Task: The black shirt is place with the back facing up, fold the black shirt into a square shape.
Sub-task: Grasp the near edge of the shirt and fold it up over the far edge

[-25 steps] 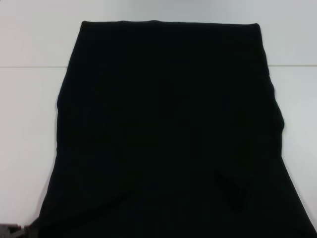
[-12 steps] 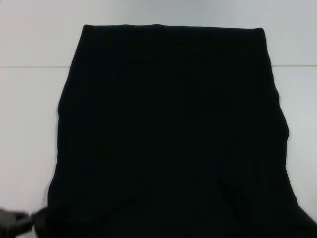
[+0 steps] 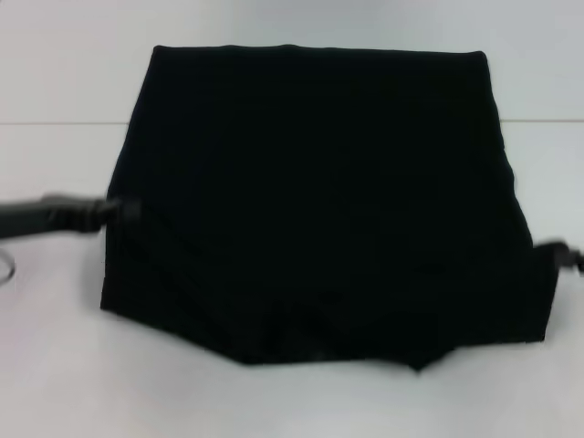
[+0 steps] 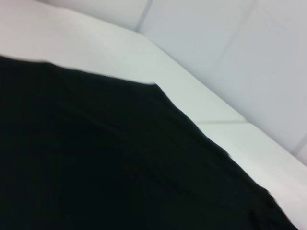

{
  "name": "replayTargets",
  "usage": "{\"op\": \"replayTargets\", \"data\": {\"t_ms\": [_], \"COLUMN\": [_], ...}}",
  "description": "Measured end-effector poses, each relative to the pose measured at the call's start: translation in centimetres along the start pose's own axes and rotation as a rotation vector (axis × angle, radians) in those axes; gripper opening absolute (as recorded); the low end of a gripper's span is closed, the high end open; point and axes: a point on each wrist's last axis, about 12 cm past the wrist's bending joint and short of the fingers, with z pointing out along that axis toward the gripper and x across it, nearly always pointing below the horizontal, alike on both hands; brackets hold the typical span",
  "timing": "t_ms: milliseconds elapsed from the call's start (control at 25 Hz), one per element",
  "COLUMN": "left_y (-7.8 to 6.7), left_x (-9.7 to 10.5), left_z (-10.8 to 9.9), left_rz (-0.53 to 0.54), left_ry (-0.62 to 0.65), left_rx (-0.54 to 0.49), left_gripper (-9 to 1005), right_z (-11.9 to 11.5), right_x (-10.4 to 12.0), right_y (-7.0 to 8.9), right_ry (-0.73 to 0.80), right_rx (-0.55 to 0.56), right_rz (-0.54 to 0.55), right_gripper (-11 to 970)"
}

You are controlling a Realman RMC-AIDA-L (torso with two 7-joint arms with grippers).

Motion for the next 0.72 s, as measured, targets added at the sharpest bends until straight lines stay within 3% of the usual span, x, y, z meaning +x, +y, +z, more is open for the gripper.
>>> {"op": "replayTargets", "data": {"t_ms": [160,400,720], "left_y": [1.0,2.0,2.3], "left_x": [-2.7,-5.2,-8.0], "left_z": [2.6,5.5,8.0], "left_rz": [0.013,0.034,0.076], "left_ry": [-0.042,-0.095,-0.125], "left_rx": [-0.111,-0.267,-0.406], "left_gripper": [22,23,23], "right_z": [2.3,6.0,9.5], "right_x": [-2.5,-5.5,-9.2], "right_y": [-1.0,-2.1,-2.3], "right_ry": [-0.041,-0.09,-0.144], "right_rx": [0.091,0.221,0.347], "right_rz": [-0.009,-0.008,-0.038], "right_gripper": [73,73,73]}}
